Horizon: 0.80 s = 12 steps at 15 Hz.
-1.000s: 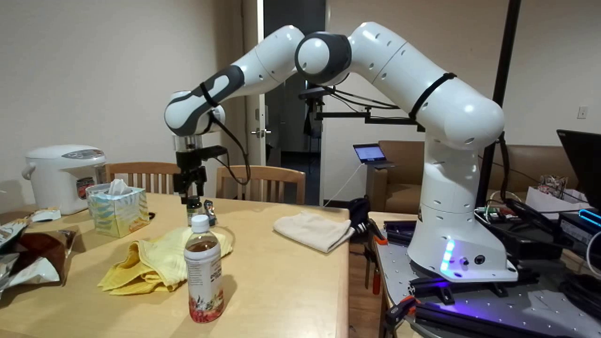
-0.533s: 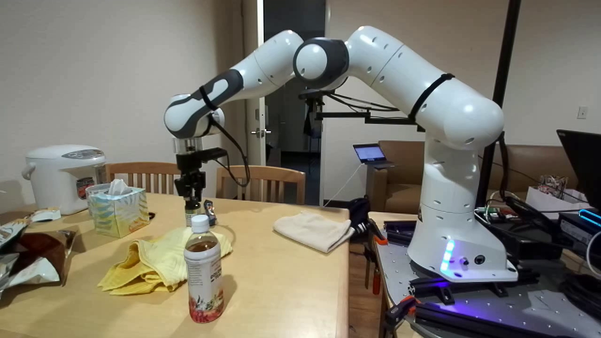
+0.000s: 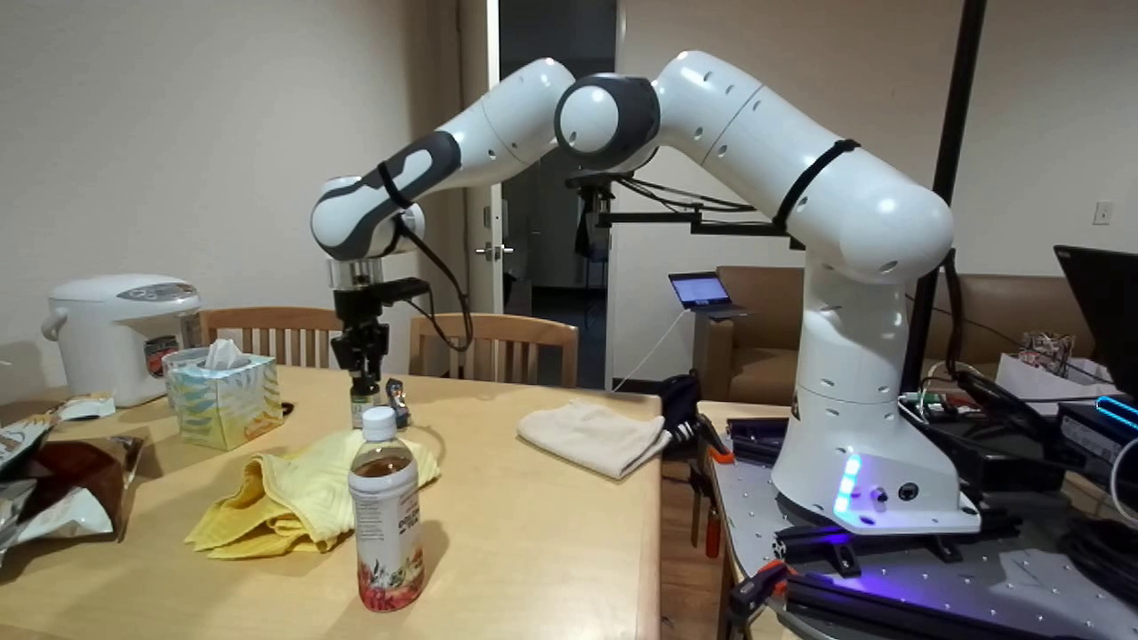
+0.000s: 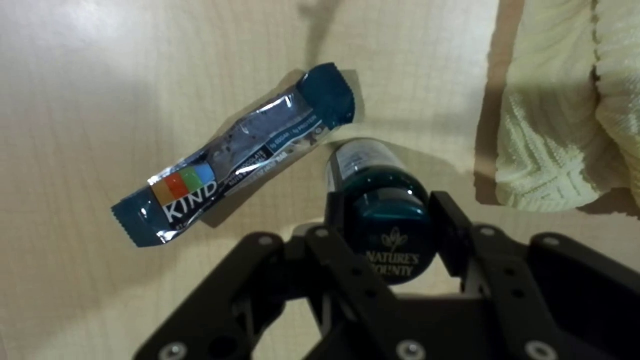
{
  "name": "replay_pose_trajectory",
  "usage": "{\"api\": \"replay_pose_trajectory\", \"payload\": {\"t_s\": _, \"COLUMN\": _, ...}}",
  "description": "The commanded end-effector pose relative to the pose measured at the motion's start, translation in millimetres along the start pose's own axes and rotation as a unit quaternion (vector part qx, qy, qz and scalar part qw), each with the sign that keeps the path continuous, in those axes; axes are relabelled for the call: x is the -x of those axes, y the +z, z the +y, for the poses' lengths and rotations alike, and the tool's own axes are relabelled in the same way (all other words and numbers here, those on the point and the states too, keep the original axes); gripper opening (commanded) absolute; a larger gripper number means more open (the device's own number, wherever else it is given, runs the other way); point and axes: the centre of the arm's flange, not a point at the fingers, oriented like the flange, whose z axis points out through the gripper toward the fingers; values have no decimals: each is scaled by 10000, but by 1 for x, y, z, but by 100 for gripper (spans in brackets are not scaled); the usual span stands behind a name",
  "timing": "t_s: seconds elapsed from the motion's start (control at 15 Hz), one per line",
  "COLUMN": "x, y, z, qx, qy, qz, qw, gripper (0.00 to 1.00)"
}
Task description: Move the smaller bottle to the left and shift the bigger bottle to the right near the smaller one
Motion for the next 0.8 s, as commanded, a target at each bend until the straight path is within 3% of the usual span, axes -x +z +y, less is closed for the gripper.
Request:
{"api": "replay_pose_trajectory", "payload": {"t_s": 0.0, "x": 4, "y": -7, "z": -2, "qx": 224, "qy": -615, "qz": 22, "qw": 9979, "gripper": 20}}
{"api": "replay_pose_trajectory", "payload": {"t_s": 0.33, "x": 18, "y": -38, "z": -6, "qx": 464, "qy": -1657, "qz": 2, "qw": 9851, "gripper": 20}}
{"api": "replay_pose_trajectory", "payload": {"t_s": 0.6, "x": 23, "y": -65, "z": -6, "qx": 428, "qy": -2491, "qz": 129, "qw": 9674, "gripper": 20}}
{"api": "replay_pose_trajectory", "payload": {"t_s": 0.73, "x": 28, "y": -71, "z": -8, "qx": 301, "qy": -2990, "qz": 192, "qw": 9536, "gripper": 20}}
